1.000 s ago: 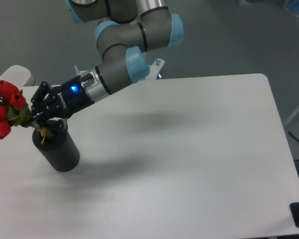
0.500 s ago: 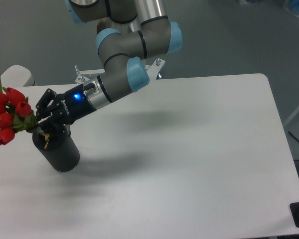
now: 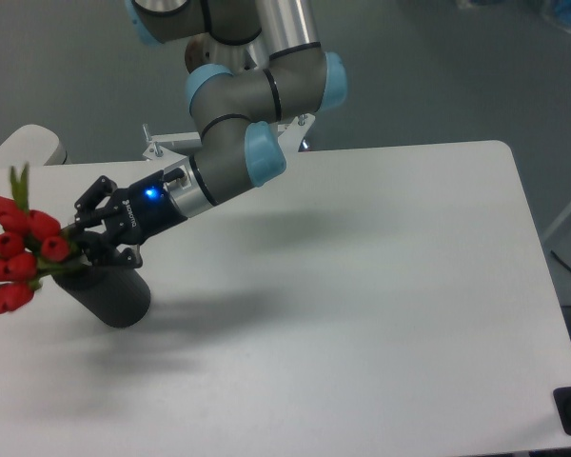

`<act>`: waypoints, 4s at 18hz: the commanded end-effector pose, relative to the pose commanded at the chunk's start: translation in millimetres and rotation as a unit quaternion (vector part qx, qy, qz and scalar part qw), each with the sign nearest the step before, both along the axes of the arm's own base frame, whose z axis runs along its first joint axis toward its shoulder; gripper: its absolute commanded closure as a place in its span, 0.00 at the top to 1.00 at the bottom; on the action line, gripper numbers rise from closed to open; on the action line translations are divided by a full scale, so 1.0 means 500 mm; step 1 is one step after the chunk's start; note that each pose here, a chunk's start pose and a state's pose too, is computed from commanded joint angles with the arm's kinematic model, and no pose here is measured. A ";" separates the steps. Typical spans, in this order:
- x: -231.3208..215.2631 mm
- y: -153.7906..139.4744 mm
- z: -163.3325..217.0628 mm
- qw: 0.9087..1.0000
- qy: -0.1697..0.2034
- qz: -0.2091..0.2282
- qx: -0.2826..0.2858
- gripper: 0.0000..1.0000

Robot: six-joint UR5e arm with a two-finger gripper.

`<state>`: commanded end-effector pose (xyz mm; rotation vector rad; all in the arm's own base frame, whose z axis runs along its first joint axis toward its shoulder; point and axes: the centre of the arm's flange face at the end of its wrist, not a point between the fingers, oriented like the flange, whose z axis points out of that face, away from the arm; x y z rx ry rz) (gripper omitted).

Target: Insert the flowers into the vase

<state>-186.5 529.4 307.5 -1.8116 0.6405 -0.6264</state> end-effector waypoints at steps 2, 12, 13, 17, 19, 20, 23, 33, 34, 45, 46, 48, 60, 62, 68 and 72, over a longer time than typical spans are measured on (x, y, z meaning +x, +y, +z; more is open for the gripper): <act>-0.005 -0.002 0.001 1.000 0.001 0.002 0.000 0.68; -0.075 -0.045 -0.006 0.999 -0.008 0.043 -0.009 1.00; -0.084 -0.049 -0.007 0.999 -0.009 0.048 -0.009 1.00; -0.139 -0.076 -0.002 0.997 -0.006 0.075 -0.009 1.00; -0.172 -0.095 0.000 0.996 -0.001 0.092 -0.011 1.00; -0.188 -0.104 0.003 0.995 -0.001 0.101 -0.011 1.00; -0.236 -0.124 0.016 0.992 0.006 0.123 -0.006 1.00; -0.454 -0.167 0.052 0.971 0.118 0.192 -0.074 1.00; -0.472 -0.166 0.054 0.968 0.131 0.196 -0.083 1.00; -0.618 -0.152 0.080 0.917 0.260 0.227 -0.198 1.00; -0.632 -0.152 0.073 0.912 0.264 0.226 -0.217 1.00; -0.656 -0.147 0.068 0.897 0.281 0.221 -0.261 1.00; -0.734 -0.094 0.061 0.804 0.397 0.104 -0.429 1.00; -0.751 -0.098 0.062 0.788 0.410 0.088 -0.451 1.00; -0.729 -0.064 0.050 0.785 0.410 0.064 -0.460 1.00; -0.679 -0.049 -0.009 0.782 0.405 0.037 -0.473 1.00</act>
